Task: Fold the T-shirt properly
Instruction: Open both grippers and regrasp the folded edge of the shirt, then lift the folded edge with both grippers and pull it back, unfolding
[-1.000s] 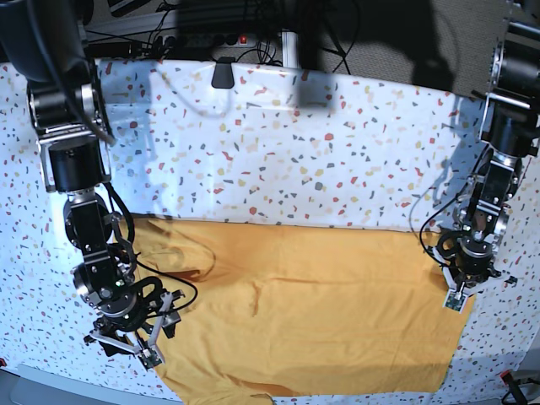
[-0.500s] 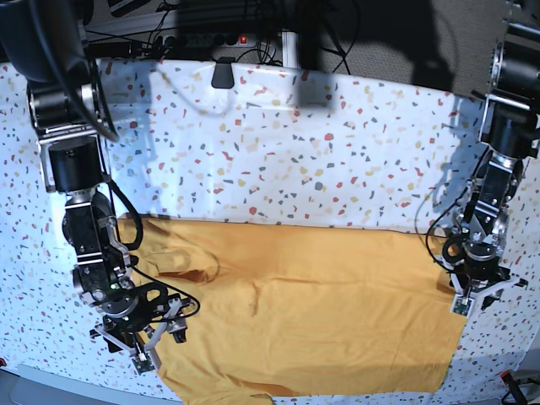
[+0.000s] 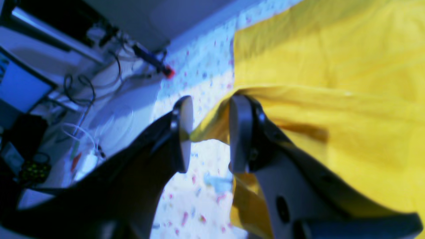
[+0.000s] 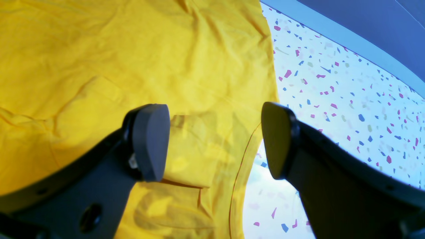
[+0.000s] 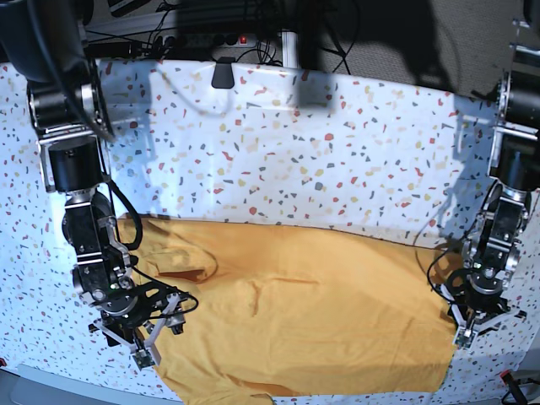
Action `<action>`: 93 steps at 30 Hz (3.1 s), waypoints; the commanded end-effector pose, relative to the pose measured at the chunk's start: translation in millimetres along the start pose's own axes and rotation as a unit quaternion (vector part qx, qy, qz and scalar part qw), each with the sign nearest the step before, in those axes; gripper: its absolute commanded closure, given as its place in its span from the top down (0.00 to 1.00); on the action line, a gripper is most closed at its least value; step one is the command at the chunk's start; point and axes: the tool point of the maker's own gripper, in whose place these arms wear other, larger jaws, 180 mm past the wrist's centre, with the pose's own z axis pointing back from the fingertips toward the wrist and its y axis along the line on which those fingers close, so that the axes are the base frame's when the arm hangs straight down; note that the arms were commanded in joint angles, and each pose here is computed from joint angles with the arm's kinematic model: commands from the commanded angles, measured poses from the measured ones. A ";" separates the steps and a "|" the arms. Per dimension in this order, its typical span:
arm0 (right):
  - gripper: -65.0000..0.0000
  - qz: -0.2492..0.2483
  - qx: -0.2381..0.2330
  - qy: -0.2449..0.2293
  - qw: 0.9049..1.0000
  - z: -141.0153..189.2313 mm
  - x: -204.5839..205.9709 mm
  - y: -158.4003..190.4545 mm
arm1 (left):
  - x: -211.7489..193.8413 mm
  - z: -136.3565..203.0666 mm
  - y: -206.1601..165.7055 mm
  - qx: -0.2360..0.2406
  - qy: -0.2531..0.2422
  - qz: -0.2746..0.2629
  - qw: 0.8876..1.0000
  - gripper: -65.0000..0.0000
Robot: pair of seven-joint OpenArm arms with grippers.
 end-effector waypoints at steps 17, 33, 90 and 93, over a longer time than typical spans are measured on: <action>0.66 -0.004 -0.020 -0.035 0.999 2.8 29.5 -17.8 | 3.8 -4.8 7.1 -0.011 -0.035 0.083 0.996 0.32; 0.66 -0.063 0.003 0.030 0.998 -27.4 -64.4 13.5 | -25.2 -4.3 -57.8 -0.035 -0.029 0.192 0.980 0.32; 0.65 -0.030 0.059 0.272 0.960 78.8 -239.1 48.6 | -143.9 88.9 -159.7 -0.214 0.267 0.134 0.930 0.31; 0.65 -0.026 0.065 0.275 0.959 81.2 -242.1 49.1 | -159.7 102.6 -165.8 -0.222 0.296 0.125 0.920 0.31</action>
